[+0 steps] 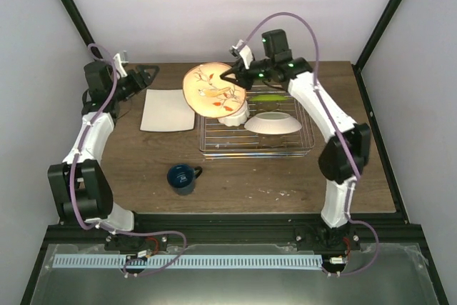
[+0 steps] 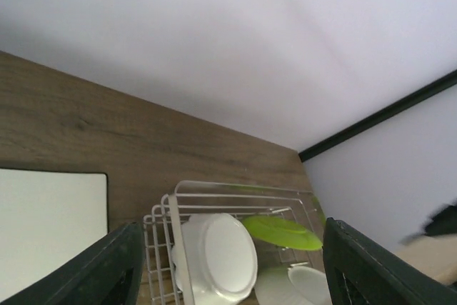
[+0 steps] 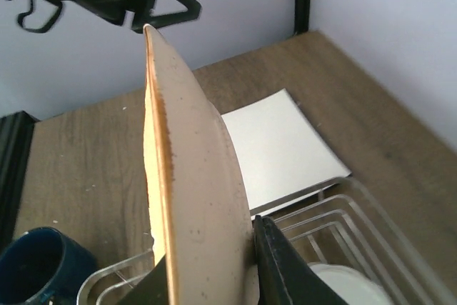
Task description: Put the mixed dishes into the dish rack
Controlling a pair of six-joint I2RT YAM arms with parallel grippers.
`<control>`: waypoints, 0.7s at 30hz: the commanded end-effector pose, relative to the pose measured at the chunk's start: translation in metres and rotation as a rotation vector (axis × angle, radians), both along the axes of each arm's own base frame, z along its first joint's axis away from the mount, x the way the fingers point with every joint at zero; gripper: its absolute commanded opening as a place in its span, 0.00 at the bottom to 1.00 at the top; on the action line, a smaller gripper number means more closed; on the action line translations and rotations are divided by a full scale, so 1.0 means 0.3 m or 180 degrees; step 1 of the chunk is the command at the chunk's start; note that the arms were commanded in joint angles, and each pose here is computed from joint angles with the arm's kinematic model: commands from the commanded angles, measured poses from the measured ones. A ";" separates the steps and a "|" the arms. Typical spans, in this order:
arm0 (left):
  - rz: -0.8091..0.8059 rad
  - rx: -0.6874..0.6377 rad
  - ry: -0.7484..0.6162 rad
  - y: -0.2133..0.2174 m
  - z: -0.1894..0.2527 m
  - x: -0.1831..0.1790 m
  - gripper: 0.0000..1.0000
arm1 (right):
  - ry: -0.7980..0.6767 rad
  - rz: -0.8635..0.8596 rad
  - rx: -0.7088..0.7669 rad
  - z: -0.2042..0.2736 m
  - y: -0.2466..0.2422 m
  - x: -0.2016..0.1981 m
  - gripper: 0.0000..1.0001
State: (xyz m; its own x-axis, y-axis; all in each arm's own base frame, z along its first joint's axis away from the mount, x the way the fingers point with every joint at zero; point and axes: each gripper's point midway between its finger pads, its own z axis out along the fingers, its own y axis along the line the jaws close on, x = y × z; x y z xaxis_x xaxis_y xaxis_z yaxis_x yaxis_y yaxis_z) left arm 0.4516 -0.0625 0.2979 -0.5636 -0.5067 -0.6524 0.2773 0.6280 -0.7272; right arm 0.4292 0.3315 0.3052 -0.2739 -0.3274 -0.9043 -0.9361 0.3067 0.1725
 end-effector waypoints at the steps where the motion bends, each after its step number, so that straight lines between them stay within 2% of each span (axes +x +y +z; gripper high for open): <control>1: 0.0037 0.0002 0.0018 0.056 -0.012 0.045 0.70 | -0.1349 0.0090 0.0136 0.318 -0.077 -0.115 0.01; 8: 0.0040 -0.0038 0.0025 0.083 -0.031 0.116 0.71 | -0.2702 -0.0343 -0.0275 0.340 -0.236 -0.225 0.01; 18: -0.0017 -0.0172 -0.0032 0.085 -0.049 0.194 0.71 | -0.3326 -0.1231 -0.1021 0.340 -0.429 -0.208 0.01; 21: 0.0016 -0.0167 -0.0073 0.091 -0.047 0.200 0.71 | -0.3398 -0.1300 -0.1280 0.300 -0.462 -0.202 0.01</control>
